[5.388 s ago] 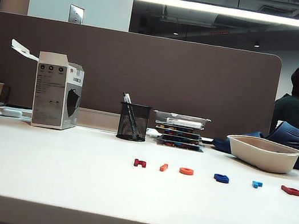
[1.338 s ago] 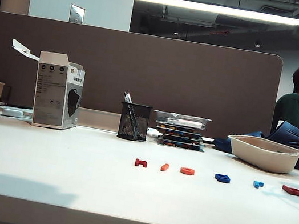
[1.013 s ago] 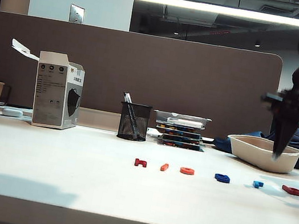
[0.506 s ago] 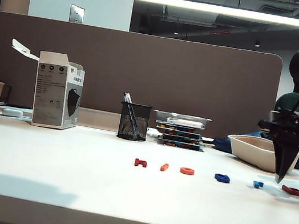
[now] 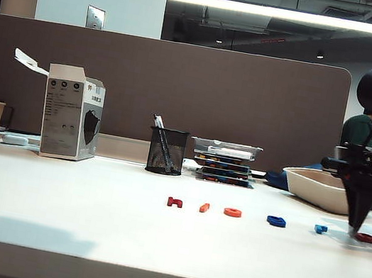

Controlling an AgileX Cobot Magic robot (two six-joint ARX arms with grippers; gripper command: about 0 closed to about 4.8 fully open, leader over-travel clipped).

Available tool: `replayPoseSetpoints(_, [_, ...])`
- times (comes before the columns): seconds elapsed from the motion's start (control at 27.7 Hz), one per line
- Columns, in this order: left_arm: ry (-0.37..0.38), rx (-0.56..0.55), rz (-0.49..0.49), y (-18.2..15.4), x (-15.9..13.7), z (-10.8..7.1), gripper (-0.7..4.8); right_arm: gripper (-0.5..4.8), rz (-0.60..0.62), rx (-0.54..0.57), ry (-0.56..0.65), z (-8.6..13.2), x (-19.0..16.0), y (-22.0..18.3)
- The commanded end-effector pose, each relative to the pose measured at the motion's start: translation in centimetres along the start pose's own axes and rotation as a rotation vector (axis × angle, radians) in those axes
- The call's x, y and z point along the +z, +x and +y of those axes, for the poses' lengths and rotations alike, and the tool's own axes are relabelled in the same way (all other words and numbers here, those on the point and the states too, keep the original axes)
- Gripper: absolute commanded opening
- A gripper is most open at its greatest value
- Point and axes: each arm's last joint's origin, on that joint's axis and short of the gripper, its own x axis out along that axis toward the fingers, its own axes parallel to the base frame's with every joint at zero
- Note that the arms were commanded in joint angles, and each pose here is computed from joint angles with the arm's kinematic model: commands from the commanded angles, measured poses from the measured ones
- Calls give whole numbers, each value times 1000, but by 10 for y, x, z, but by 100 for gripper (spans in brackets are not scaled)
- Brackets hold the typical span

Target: Select the appropriate letters from the row of letter magnets placed on the table to arrange into the word "big".

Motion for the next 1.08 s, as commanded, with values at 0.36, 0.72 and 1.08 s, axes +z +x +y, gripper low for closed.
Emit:
replayPoseSetpoints(0.36, [-2, 1, -10, -1, 1, 0, -5, 201, 88, 15, 3, 0, -9, 7])
replayPoseSetpoints(0.72, [-2, 1, -10, -1, 1, 0, -5, 198, 89, 15, 3, 0, -9, 7])
replayPoseSetpoints(1.08, [-2, 1, -10, -1, 1, 0, -5, 129, 108, 39, 2, 1, -11, 6])
